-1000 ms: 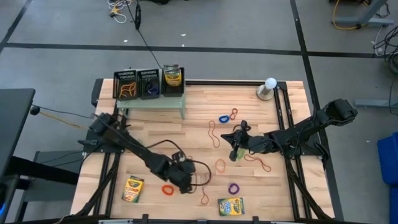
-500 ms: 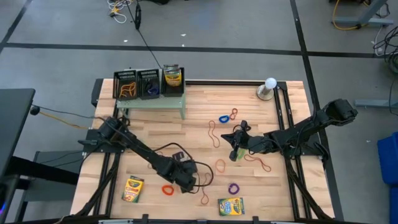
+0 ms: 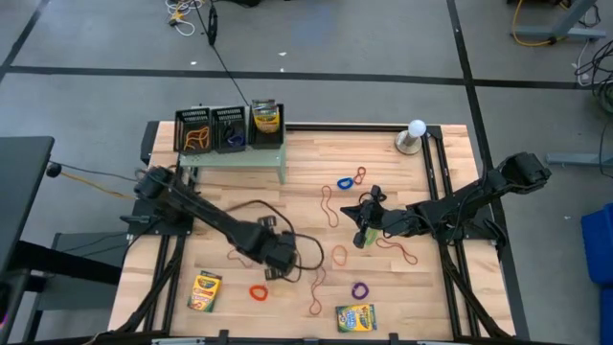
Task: Pick & Place Office Desk Supplies
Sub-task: Put the red rubber band into the left black bin on the shelf
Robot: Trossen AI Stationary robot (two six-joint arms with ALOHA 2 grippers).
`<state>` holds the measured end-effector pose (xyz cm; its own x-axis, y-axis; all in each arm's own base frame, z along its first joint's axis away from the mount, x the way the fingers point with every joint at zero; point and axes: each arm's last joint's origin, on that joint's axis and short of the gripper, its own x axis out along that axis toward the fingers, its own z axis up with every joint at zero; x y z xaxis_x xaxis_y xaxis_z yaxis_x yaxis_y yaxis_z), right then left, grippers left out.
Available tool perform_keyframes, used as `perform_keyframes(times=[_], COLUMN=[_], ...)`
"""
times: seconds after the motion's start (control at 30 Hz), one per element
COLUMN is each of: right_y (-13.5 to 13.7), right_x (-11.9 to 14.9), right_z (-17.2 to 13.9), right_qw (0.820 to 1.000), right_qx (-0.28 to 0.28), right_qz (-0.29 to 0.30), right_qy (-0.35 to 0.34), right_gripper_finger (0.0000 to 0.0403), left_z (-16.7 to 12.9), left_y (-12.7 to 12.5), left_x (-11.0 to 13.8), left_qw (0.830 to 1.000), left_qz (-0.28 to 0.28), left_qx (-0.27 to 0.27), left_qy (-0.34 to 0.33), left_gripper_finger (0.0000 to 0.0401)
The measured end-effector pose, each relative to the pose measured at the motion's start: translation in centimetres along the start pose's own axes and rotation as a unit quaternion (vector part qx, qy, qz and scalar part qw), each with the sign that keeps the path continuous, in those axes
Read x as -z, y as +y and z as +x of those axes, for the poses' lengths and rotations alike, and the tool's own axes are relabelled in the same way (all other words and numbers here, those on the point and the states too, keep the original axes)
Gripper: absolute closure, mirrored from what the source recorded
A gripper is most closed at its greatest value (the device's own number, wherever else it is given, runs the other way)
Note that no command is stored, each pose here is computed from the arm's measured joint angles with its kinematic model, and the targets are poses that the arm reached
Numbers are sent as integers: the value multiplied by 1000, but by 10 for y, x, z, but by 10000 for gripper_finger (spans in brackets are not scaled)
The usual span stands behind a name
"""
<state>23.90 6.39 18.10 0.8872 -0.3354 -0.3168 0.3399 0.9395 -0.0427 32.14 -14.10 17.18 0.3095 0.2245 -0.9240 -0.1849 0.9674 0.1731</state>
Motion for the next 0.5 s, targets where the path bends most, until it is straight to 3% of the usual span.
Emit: perform_keyframes(times=[0.2, 0.5], right_y=[0, 0], right_x=[0, 0], right_z=[0, 0], right_qw=[1000, 1000], right_qx=[0, 0], right_qz=[0, -4], right_qy=[0, -1], right_gripper_finger=[391, 391], left_z=[-66, -146], left_y=[34, 98], left_x=[5, 20], left_qw=[995, 961], left_qz=[-63, -168], left_qx=[-44, -96], left_qy=[-70, -199], left_gripper_finger=[397, 396])
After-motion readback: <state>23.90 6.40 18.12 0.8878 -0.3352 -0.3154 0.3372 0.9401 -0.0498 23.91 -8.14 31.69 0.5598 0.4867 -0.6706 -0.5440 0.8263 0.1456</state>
